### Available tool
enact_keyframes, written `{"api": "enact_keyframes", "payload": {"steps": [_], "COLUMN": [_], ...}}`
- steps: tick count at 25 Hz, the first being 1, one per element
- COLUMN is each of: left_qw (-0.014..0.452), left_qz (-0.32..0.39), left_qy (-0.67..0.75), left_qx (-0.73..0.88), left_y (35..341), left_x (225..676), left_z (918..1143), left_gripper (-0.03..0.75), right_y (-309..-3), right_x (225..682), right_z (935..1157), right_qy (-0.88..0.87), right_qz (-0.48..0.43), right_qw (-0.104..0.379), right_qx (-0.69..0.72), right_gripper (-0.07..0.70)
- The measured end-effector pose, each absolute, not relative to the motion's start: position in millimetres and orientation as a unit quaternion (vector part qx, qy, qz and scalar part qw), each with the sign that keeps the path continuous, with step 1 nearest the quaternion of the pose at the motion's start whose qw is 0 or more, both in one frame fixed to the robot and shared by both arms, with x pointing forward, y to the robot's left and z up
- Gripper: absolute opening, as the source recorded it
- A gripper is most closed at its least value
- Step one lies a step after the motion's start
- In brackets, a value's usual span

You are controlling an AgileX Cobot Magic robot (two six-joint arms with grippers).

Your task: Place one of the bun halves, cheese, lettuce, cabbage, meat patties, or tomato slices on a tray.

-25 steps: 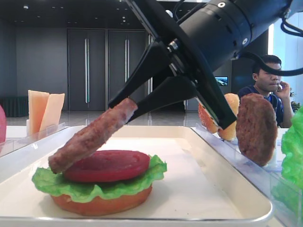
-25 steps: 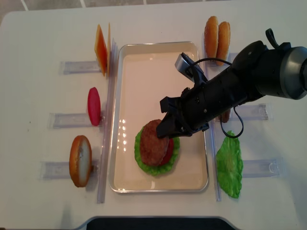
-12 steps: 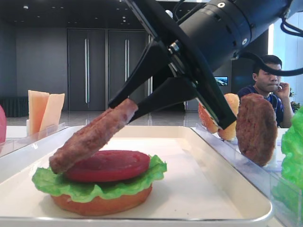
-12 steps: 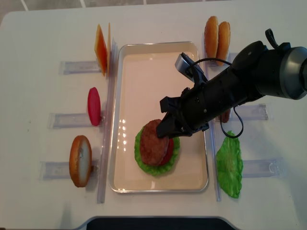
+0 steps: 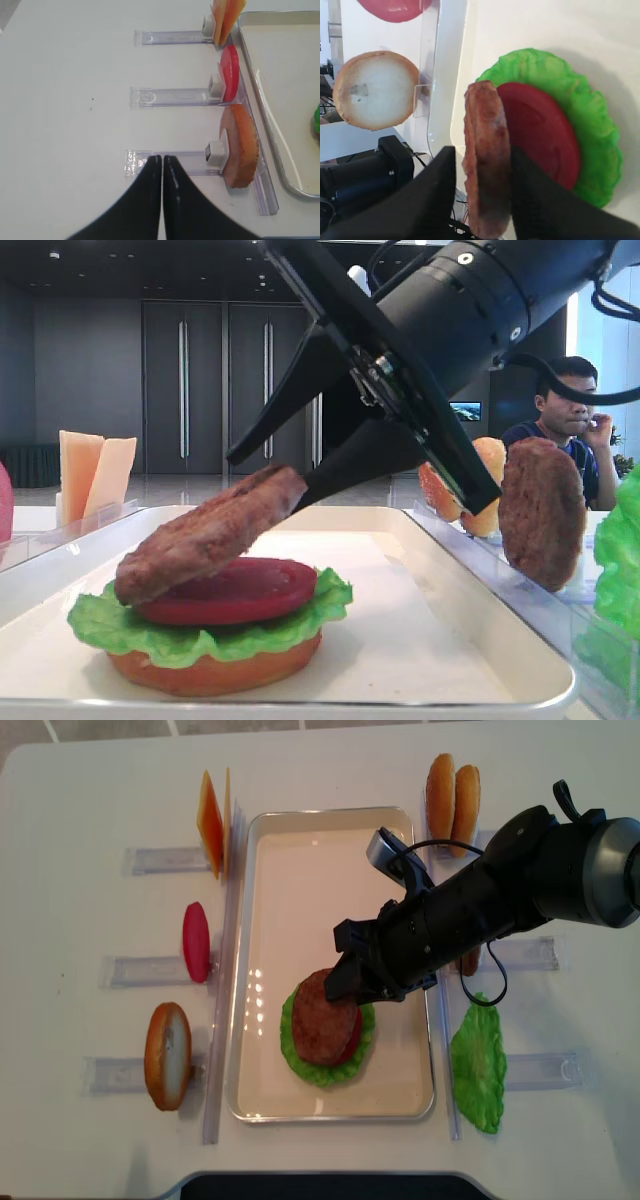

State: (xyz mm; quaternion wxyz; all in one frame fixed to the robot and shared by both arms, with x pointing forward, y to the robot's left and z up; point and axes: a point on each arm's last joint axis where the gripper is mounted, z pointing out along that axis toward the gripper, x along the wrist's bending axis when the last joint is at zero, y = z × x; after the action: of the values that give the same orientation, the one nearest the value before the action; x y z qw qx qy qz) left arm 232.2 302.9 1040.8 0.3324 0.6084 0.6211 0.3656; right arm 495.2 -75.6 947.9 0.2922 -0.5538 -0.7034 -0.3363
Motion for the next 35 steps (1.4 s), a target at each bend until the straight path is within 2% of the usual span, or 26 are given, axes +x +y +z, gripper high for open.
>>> {"api": "enact_keyframes", "payload": {"steps": [8,12,15,26,35], "left_qw": [0.332,0.332,0.332,0.332,0.332], "left_qz": [0.366,0.366,0.366,0.366,0.366], "left_qy": [0.621,0.621,0.621,0.621,0.621], "left_qx": [0.608,0.608,0.608,0.608,0.608], "left_y": [303,303,303,303,303], "left_x": [232,232,232,232,232], "left_z": [1041,1041,1041,1041,1041], "left_gripper": [-0.001,-0.001,-0.001,-0.001,-0.001], "right_y": [-76,-78,-82,-93,-108], "right_x": [497,498,498,498,499], "right_z": [947,946,949,982,1023], "right_qy": [-0.704,-0.705,-0.715,-0.733,-0.752], "right_qz": [-0.338,-0.333,-0.324,-0.311,-0.272], "right_qw": [0.279,0.270,0.247,0.178,0.102], "right_qx": [-0.559,-0.564,-0.568,-0.578,-0.592], "right_gripper": [0.398,0.419,0.420,0.421,0.421]}}
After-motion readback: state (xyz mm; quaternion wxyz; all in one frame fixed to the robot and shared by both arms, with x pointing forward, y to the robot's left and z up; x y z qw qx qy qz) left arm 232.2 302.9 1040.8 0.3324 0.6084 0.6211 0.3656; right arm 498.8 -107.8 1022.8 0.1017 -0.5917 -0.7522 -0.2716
